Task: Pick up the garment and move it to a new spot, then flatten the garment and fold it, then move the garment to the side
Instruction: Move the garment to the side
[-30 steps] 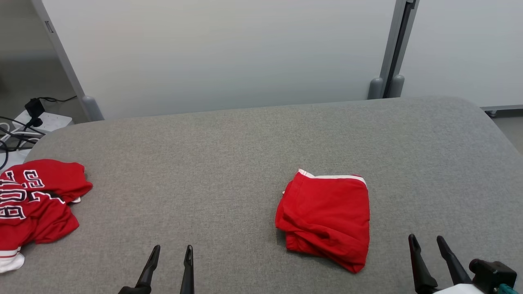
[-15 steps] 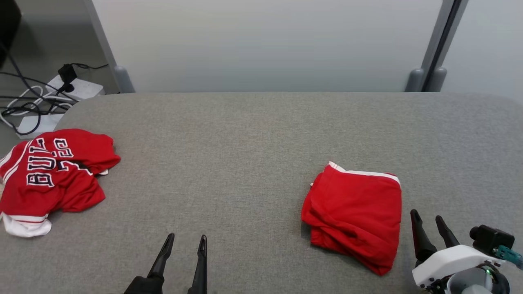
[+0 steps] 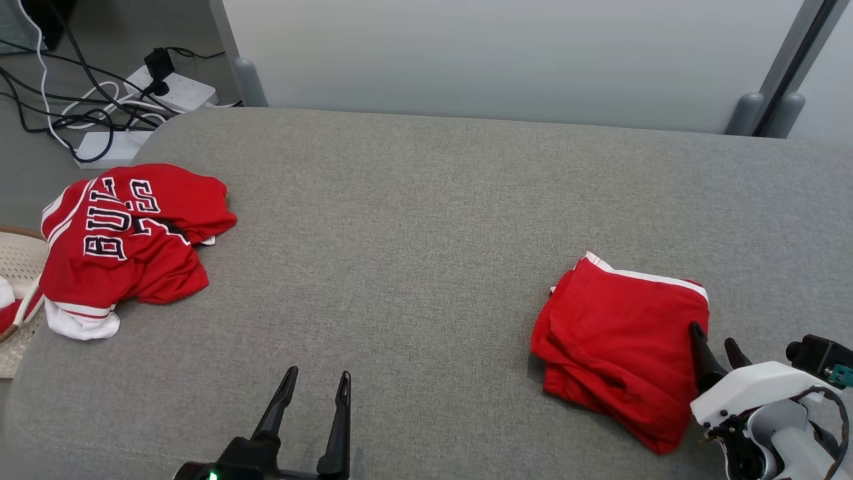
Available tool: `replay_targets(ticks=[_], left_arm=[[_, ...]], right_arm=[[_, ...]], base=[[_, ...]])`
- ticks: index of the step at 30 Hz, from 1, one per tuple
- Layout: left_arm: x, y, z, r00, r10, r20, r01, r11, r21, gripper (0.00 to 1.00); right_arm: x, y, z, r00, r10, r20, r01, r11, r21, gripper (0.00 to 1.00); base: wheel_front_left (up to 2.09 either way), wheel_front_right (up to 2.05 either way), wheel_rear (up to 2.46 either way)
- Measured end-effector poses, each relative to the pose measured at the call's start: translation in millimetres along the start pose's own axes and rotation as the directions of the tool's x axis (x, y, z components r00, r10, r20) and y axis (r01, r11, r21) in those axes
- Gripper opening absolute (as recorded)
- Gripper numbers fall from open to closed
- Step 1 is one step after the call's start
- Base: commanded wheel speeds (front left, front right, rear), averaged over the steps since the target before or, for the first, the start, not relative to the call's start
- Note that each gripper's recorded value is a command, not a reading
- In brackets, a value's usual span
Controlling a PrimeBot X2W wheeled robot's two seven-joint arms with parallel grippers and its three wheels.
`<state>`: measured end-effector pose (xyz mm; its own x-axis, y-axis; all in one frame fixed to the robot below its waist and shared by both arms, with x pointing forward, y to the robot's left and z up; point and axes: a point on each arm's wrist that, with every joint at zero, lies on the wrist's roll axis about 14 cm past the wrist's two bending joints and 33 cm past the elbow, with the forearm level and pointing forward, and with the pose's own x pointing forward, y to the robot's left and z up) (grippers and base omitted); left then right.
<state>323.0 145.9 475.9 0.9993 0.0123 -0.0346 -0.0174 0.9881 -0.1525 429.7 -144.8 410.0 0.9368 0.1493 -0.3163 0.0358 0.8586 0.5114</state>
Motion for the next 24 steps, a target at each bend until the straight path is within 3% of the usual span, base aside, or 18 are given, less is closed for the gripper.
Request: replay_targets(ticks=[16, 17, 19, 20, 21, 24], left_arm=[[8, -1, 1, 1.0, -0.004, 0.001, 0.004, 1.0, 0.004, 1.0], [8, 0, 2, 1.0, 0.003, 0.002, -0.003, 1.0, -0.016, 1.0], [8, 2, 3, 1.0, 0.014, 0.003, -0.014, 0.999, -0.048, 1.0], [7, 3, 3, 1.0, 0.016, 0.004, -0.016, 0.999, -0.051, 1.0], [7, 3, 4, 1.0, 0.018, 0.006, -0.018, 0.998, -0.054, 1.0], [6, 4, 5, 1.0, 0.022, 0.01, -0.021, 0.998, -0.06, 1.0]], right_arm=[[12, -5, -26, 0.991, -0.04, -0.126, 0.048, 0.997, 0.065, 1.0], [11, -5, -27, 0.991, -0.039, -0.131, 0.047, 0.997, 0.061, 0.62], [10, -5, -30, 0.989, -0.039, -0.142, 0.047, 0.997, 0.054, 0.35], [10, -5, -31, 0.988, -0.038, -0.147, 0.046, 0.998, 0.048, 0.08], [9, -4, -33, 0.988, -0.034, -0.153, 0.04, 0.998, 0.039, 0.0], [9, -1, -34, 0.988, -0.023, -0.155, 0.026, 1.0, 0.016, 0.0]], base=[[0.0, 0.0, 0.0], [0.0, 0.0, 0.0], [0.0, 0.0, 0.0], [0.0, 0.0, 0.0], [0.0, 0.0, 0.0], [0.0, 0.0, 0.0]])
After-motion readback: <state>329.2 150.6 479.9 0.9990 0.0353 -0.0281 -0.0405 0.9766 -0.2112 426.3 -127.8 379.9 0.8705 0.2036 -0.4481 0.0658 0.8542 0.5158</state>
